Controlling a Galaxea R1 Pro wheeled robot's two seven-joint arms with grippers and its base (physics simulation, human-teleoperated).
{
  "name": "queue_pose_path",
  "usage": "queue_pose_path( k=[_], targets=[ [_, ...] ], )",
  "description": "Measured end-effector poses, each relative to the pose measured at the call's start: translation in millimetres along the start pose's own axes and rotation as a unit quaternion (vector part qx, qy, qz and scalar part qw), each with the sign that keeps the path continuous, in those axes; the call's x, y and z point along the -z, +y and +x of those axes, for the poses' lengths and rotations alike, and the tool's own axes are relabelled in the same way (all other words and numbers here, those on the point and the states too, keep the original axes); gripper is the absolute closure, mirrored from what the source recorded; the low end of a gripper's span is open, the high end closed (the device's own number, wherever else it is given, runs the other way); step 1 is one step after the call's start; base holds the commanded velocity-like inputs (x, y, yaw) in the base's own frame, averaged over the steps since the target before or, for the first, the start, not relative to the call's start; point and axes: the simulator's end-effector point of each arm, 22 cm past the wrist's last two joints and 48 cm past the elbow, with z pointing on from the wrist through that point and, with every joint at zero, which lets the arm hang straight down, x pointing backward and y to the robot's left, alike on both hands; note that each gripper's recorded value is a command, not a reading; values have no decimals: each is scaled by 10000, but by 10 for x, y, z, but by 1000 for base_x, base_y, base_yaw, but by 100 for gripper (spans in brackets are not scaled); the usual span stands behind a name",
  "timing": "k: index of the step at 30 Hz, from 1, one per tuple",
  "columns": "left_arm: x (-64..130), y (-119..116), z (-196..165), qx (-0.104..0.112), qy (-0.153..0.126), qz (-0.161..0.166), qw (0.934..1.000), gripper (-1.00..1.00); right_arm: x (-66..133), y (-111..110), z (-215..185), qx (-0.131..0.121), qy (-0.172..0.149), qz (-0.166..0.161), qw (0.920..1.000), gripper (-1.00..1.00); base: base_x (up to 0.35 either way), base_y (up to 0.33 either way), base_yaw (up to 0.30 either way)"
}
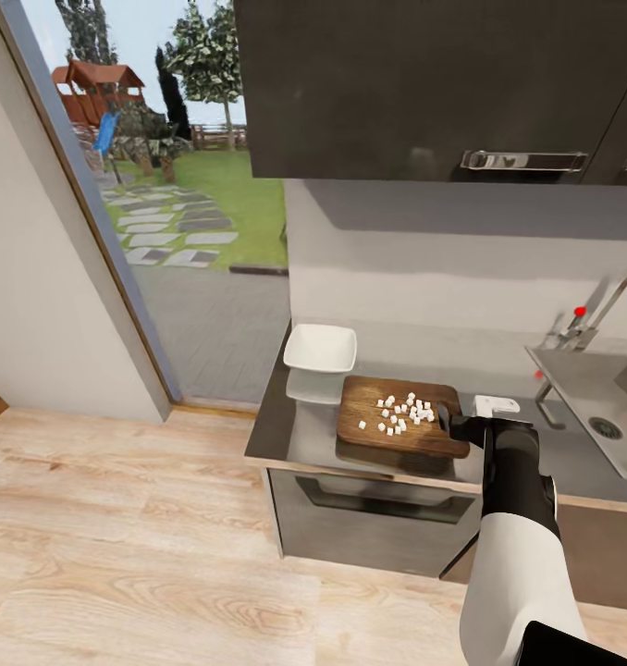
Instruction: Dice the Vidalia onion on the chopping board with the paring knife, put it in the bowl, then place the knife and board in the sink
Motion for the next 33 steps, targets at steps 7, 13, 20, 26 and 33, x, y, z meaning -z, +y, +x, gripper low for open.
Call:
queue_pose_path(
  k=[7, 13, 20, 26, 33],
  targets=[
    [-13, -2, -27, 8, -46, 1, 10000, -100, 47, -2, -52, -9, -54, -6, 10000, 100, 0, 0, 0],
    [-19, 10, -30, 3, -64, -11, 10000, -100, 88, -4, -97, -15, -99, -10, 9999, 100, 0, 0, 0],
    [-30, 18, -46, 3, -99, -20, 9999, -100, 136, -7, -148, -23, -152, -15, 9999, 100, 0, 0, 0],
    [-41, 15, -73, 12, -145, -19, 9999, -100, 179, -10, -192, -29, -198, -18, 9998, 100, 34, 9, 0],
    [-52, 11, -104, 23, -201, -16, 9998, -100, 231, -15, -241, -35, -252, -22, 9997, 100, 248, 116, 0]
  ],
)
